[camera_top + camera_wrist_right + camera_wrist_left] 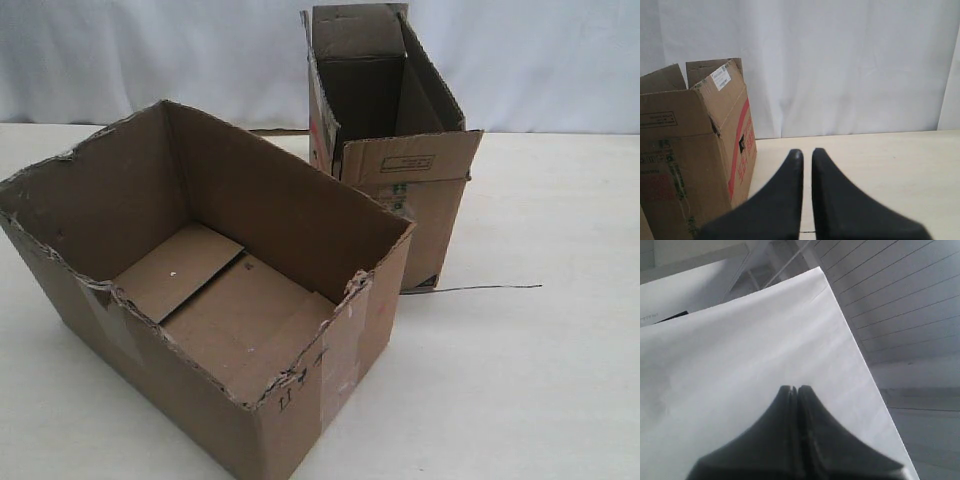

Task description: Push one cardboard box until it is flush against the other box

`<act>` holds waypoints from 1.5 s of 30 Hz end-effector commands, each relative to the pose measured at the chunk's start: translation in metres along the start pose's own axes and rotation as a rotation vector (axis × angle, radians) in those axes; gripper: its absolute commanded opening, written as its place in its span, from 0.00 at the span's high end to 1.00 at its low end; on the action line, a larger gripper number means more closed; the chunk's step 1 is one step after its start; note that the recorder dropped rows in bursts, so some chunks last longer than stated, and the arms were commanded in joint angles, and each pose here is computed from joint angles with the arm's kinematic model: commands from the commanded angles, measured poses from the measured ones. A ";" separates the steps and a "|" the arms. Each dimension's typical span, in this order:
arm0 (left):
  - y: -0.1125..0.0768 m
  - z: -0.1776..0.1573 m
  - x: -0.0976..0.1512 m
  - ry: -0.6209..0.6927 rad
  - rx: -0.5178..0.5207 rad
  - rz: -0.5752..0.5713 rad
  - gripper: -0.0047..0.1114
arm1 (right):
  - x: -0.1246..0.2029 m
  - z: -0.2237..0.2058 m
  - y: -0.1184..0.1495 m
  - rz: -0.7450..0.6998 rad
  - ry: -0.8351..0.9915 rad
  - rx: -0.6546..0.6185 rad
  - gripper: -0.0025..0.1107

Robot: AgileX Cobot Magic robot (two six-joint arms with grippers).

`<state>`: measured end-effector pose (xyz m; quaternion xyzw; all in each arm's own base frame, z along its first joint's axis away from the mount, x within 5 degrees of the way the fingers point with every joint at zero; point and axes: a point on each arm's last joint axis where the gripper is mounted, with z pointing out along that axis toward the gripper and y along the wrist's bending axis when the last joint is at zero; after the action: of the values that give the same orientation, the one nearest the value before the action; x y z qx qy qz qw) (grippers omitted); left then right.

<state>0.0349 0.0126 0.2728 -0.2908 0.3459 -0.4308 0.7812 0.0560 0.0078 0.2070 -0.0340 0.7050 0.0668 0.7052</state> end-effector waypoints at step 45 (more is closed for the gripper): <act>-0.131 0.155 0.161 1.926 -0.052 0.828 0.96 | 0.001 0.000 0.000 -0.006 -0.007 -0.005 0.93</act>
<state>0.1613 -0.1483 0.4211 0.2855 0.9033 -0.1747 0.2682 0.0560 0.0078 0.2070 -0.0340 0.7050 0.0668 0.7052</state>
